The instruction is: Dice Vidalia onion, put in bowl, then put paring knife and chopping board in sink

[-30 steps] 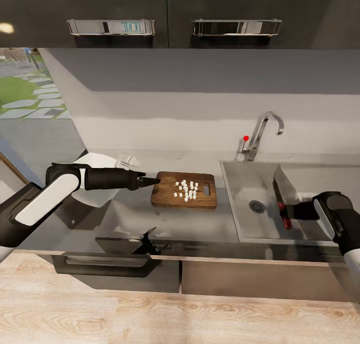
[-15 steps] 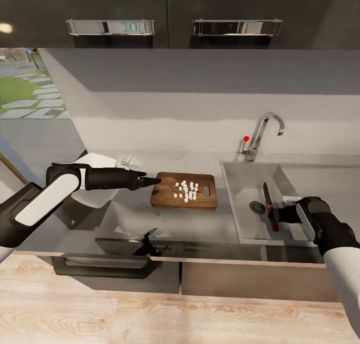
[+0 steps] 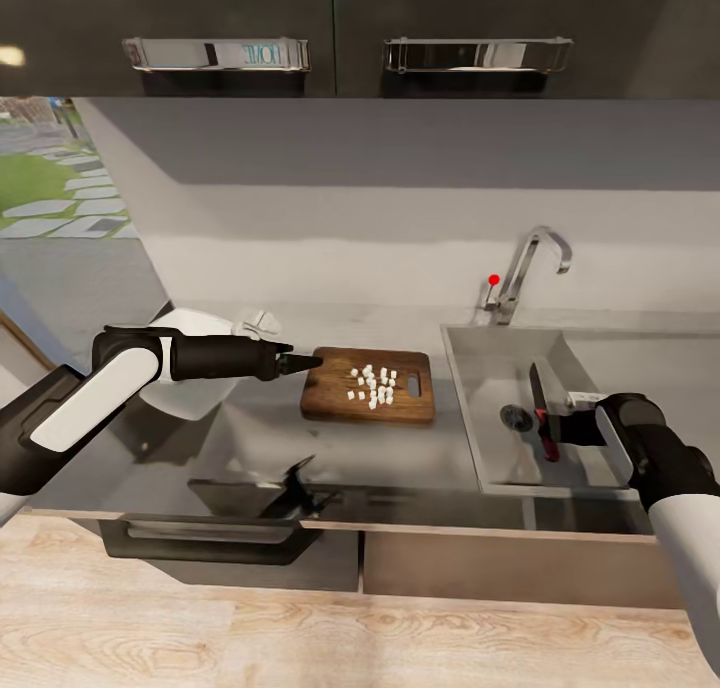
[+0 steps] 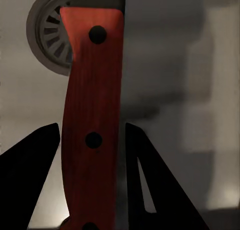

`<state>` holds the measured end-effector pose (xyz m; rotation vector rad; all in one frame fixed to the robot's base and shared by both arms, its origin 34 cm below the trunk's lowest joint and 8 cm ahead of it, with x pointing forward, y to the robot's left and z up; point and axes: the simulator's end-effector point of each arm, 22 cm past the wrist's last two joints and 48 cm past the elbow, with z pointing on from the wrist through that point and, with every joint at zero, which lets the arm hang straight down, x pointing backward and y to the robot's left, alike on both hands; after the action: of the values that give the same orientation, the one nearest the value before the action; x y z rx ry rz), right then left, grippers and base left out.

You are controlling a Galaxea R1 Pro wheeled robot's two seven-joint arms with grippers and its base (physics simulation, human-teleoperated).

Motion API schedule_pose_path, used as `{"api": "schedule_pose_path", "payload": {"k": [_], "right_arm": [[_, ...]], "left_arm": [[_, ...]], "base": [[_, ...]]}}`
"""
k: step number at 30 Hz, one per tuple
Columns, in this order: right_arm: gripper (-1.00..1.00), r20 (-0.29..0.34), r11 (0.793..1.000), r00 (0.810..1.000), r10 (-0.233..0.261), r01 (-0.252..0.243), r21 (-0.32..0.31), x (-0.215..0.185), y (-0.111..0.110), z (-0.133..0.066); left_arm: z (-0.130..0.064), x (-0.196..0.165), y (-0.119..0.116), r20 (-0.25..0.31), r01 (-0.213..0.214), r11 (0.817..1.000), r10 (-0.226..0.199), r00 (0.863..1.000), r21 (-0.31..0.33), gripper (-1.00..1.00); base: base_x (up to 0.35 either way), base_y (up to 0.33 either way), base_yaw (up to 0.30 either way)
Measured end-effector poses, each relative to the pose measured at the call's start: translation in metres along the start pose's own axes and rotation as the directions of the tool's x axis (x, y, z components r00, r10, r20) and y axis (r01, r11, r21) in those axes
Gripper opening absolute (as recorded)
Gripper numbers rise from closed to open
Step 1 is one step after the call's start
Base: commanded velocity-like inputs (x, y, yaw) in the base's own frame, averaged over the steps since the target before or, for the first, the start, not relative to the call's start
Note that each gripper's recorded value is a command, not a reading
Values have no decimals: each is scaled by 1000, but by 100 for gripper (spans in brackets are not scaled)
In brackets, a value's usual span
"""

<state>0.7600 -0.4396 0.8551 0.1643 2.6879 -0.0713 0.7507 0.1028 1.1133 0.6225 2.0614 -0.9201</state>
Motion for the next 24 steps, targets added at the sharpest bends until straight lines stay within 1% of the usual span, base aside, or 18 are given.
{"api": "schedule_pose_path", "payload": {"k": [3,9,11,14,17,22,24], "right_arm": [[-100,0,1000,1000,0,0,-2,0,1,0],[-100,-4,1000,1000,1,-1,-10,1,6,2],[-100,-24,1000,1000,5,-5,-21,9,14,8],[-100,-81,999,997,15,-18,-28,32,22,21],[-100,-96,1000,995,17,-15,16,38,16,24],[-100,-100,999,995,18,-15,30,39,18,26],[-100,-100,999,995,18,-15,30,40,18,26]], "left_arm": [[0,0,0,0,-1,1000,1,1000,0,100],[3,0,-4,1,0,1000,0,1000,10,100],[3,0,-4,1,0,1000,0,1000,11,100],[3,0,-5,1,0,1000,0,1000,11,100],[4,0,-5,1,0,1000,0,1000,12,100],[4,0,-5,1,0,1000,0,1000,12,100],[3,-1,-5,2,0,1000,0,1000,12,100]], "base": [[166,0,0],[22,0,0],[2,0,0],[0,0,0],[0,0,0],[6,0,0],[175,0,0]]}}
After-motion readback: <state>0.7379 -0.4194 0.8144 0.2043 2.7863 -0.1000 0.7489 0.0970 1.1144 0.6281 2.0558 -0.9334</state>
